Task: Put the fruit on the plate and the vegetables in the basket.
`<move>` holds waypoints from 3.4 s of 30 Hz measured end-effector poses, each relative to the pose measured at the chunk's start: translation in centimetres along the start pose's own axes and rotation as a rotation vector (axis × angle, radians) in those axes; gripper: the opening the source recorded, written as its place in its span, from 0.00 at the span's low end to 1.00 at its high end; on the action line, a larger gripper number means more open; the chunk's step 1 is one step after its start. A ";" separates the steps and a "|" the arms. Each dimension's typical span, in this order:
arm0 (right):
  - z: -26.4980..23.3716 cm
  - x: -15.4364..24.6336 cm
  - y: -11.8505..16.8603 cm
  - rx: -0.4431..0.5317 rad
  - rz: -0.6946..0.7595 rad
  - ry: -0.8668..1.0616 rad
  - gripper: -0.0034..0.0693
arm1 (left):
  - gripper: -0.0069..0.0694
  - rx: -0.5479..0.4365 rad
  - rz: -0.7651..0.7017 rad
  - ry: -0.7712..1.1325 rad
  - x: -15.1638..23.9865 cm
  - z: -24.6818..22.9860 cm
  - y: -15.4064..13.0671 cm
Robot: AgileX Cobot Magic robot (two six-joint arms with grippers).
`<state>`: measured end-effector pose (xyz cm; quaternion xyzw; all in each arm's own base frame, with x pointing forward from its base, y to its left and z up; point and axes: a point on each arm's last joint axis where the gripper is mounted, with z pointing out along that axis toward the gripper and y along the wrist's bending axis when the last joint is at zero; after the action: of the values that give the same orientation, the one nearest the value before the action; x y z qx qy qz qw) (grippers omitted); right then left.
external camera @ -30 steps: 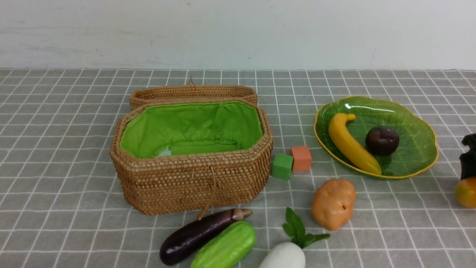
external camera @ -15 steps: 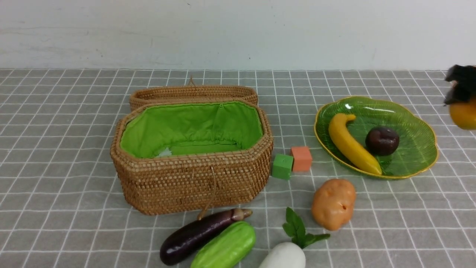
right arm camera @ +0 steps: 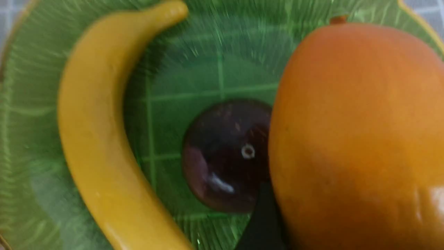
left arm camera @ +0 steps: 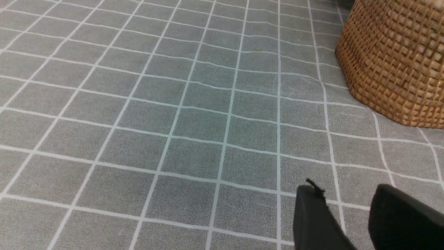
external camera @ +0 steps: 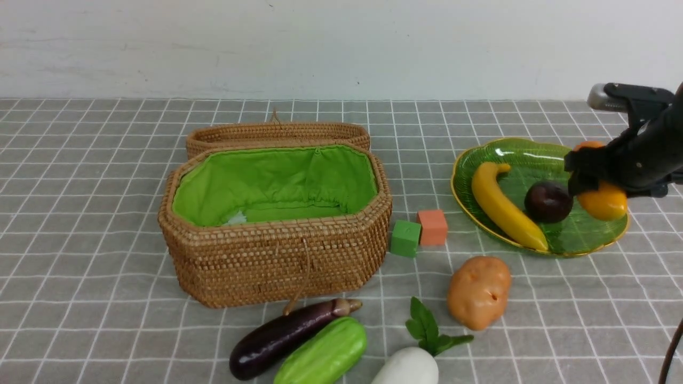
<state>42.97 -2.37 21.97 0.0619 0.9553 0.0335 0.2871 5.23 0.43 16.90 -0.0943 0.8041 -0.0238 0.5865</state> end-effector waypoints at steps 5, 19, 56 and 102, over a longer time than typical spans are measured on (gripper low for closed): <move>-1.1 -0.1 0.1 0.000 0.013 0.014 0.98 | 0.40 0.000 0.000 0.000 0.0 0.0 0.0; -21.7 2.0 1.2 0.004 0.026 -0.048 0.37 | 0.40 0.000 0.000 0.000 0.0 0.0 0.0; -25.5 29.4 -1.6 0.058 -0.149 -0.774 0.04 | 0.40 0.000 0.000 0.000 0.0 0.0 0.0; -17.0 34.0 -2.4 0.059 -0.172 -0.680 0.08 | 0.40 0.000 0.000 0.002 0.0 0.0 0.0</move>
<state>5.17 -0.55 17.37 -0.0030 0.8073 -0.0409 0.5887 5.22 0.43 16.88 -0.0944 0.8048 -0.0238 0.5855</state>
